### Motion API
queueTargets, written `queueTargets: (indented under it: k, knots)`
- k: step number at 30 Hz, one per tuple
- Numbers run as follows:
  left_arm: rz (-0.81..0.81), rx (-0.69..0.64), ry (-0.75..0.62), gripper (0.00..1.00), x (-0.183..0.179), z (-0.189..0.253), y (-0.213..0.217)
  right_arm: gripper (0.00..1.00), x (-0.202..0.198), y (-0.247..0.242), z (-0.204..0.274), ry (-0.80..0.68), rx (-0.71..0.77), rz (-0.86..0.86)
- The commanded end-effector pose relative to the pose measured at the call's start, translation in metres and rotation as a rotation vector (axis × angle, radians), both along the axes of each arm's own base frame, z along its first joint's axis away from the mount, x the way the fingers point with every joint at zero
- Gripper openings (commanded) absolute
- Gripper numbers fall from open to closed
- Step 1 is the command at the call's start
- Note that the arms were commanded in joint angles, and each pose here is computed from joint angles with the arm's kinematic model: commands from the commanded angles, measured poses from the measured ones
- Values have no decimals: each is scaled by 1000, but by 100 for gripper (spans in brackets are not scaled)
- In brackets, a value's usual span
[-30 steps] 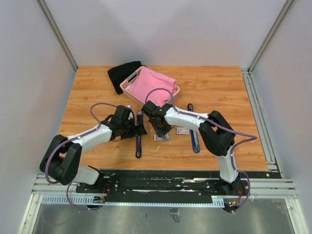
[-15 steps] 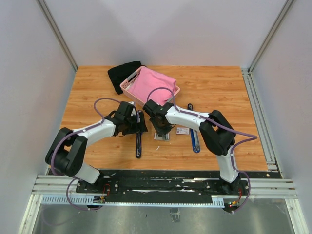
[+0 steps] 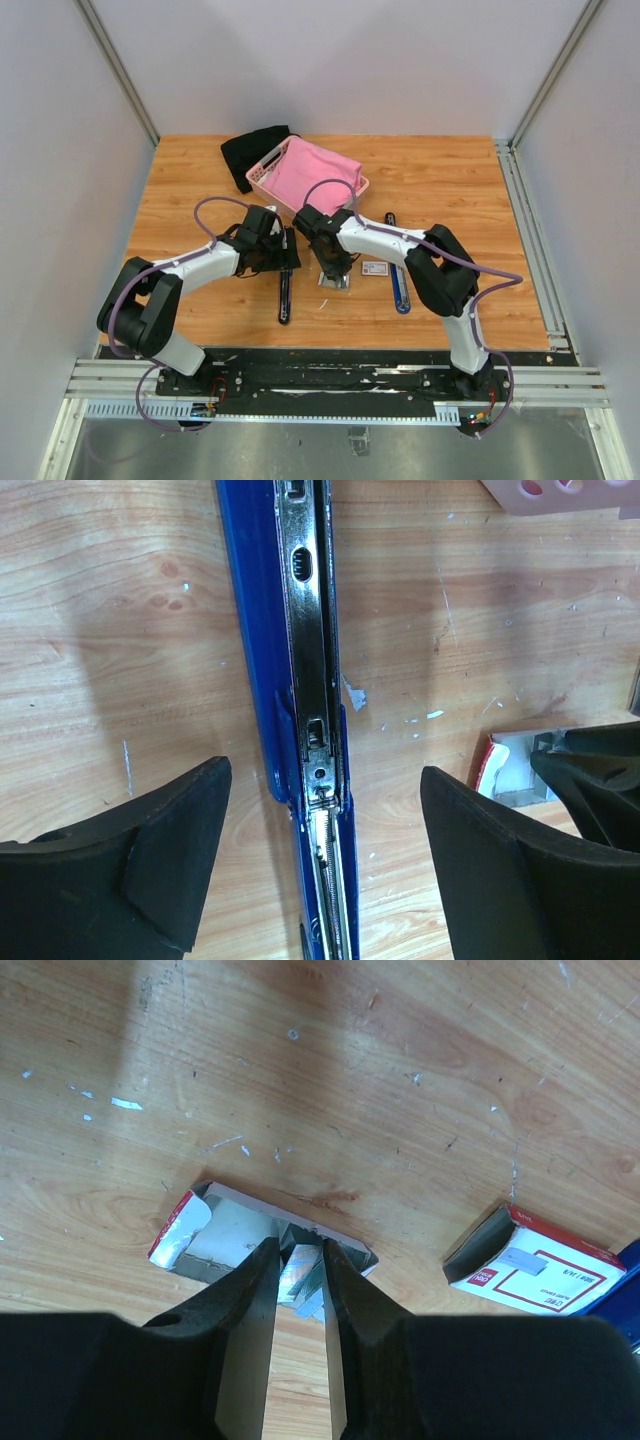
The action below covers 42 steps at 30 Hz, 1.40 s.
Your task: Load the staples into the stapler
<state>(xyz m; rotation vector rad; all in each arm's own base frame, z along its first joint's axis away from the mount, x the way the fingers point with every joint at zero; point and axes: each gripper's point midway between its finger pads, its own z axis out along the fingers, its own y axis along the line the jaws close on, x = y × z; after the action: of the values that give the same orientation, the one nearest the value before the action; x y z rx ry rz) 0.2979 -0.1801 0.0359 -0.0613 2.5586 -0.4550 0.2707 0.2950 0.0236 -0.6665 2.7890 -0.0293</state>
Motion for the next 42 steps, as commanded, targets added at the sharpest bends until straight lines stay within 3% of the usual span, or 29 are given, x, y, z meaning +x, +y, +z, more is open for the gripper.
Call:
queueTargets:
  k: [1, 9, 15, 26, 38, 42]
  knots:
    - [4, 8, -15, 79, 6, 1, 3, 25, -3, -11, -11, 53, -53, -48]
    - [12, -9, 8, 62, -2, -1, 2, 23, -3, -2, -12, 78, -3, -50]
    - [27, -72, 48, 56, -20, -1, -2, 20, -2, 5, 1, 43, 68, -32]
    - [9, -280, 66, 57, -45, 30, -25, 25, -17, 15, 23, 34, 145, 7]
    - [9, -312, 71, 59, -57, 29, -24, 24, -36, 24, 21, 56, 143, 46]
    - [38, -297, 21, 66, -55, 38, -16, 27, -28, 12, 29, -11, 107, 20]
